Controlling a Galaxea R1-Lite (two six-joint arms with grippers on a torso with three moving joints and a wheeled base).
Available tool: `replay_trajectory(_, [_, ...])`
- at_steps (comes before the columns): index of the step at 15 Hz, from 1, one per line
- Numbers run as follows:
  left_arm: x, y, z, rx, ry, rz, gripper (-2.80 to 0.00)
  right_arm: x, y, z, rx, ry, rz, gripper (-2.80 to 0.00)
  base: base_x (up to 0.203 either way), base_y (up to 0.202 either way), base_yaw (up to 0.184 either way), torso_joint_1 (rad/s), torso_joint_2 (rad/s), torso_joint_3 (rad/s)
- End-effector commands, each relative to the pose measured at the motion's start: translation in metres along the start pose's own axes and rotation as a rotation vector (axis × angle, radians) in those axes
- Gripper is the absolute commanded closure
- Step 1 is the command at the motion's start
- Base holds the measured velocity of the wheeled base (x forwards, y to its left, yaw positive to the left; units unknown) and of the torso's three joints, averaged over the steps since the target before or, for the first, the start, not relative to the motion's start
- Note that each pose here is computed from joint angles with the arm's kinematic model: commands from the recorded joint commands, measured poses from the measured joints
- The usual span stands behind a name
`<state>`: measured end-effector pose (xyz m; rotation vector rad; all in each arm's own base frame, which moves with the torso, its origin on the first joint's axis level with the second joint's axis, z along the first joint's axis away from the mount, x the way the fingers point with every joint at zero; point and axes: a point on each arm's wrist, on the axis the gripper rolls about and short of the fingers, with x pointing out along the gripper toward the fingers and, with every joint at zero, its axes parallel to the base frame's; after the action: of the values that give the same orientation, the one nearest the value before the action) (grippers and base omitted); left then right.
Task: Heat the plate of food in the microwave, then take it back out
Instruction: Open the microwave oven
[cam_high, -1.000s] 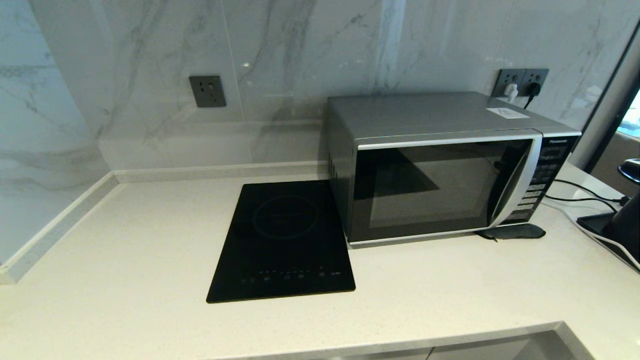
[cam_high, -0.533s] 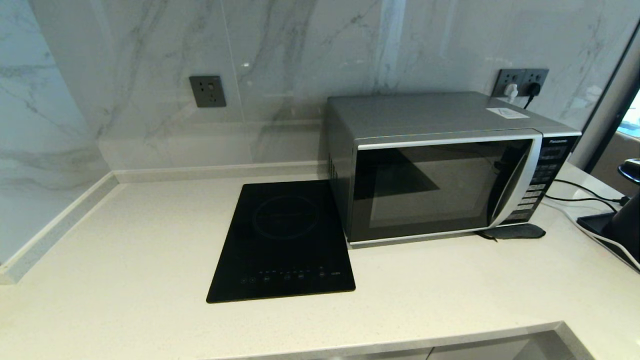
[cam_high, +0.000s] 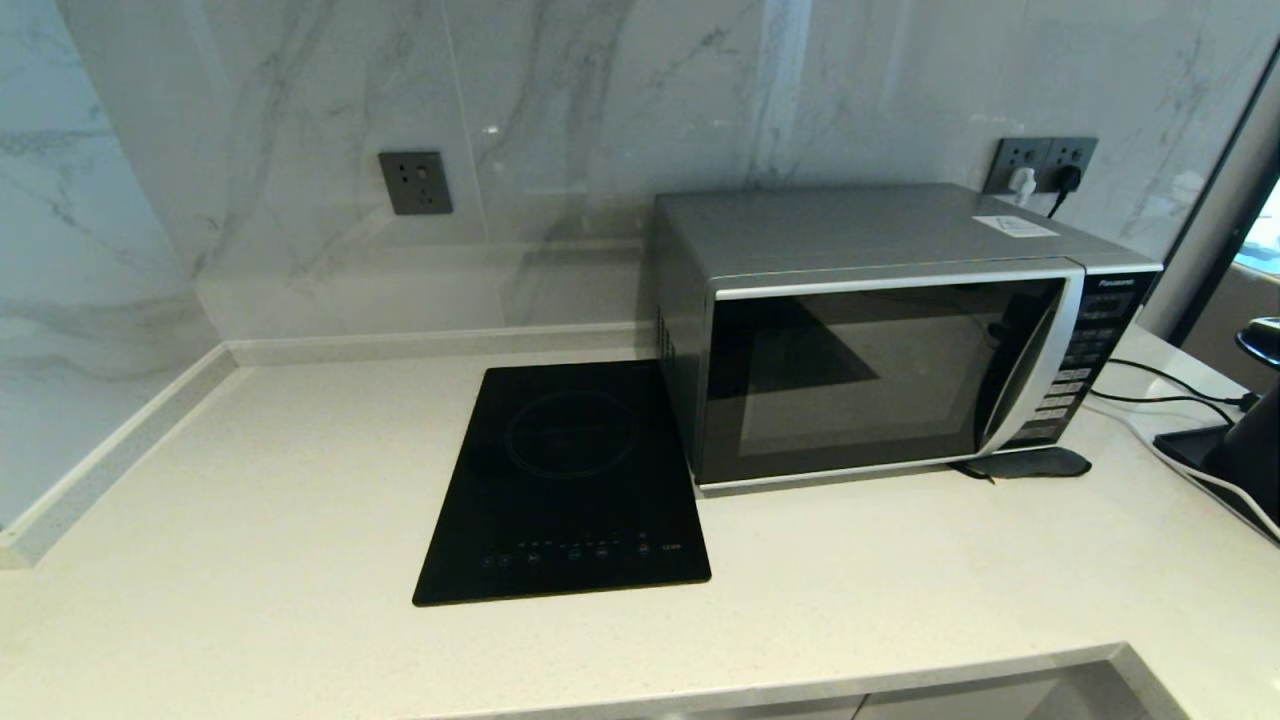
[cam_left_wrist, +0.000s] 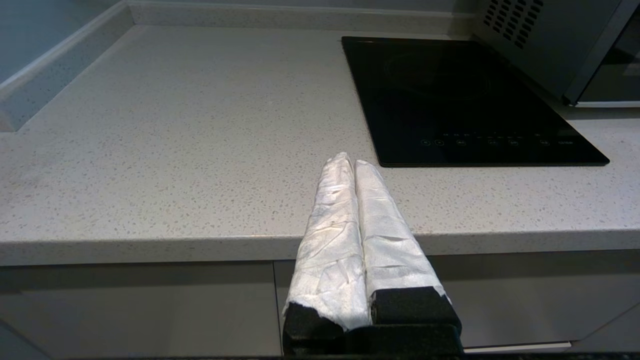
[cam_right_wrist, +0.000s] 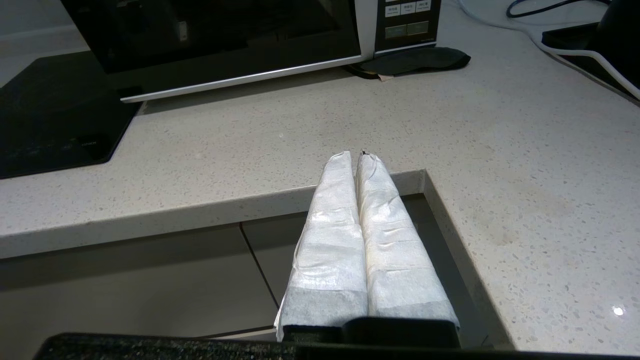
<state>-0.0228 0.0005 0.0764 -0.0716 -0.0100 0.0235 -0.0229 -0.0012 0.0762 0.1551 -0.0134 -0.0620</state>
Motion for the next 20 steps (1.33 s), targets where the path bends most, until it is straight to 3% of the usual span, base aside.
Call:
replay_trajectory(1, [0.0001, 0.0, 0.0, -0.001, 0.001, 0.001, 0.0, 0.0002, 0.0, -0.0004, 0.001, 0.002, -0.001, 0.0, 0.0, 0.0, 0.0, 0.0, 0.0, 0.0])
replay_trajectory(20, [0.0001, 0.0, 0.0, -0.001, 0.001, 0.001, 0.0, 0.0002, -0.0001, -0.0005, -0.001, 0.004, -0.001, 0.0, 0.0, 0.0, 0.0, 0.0, 0.0, 0.0])
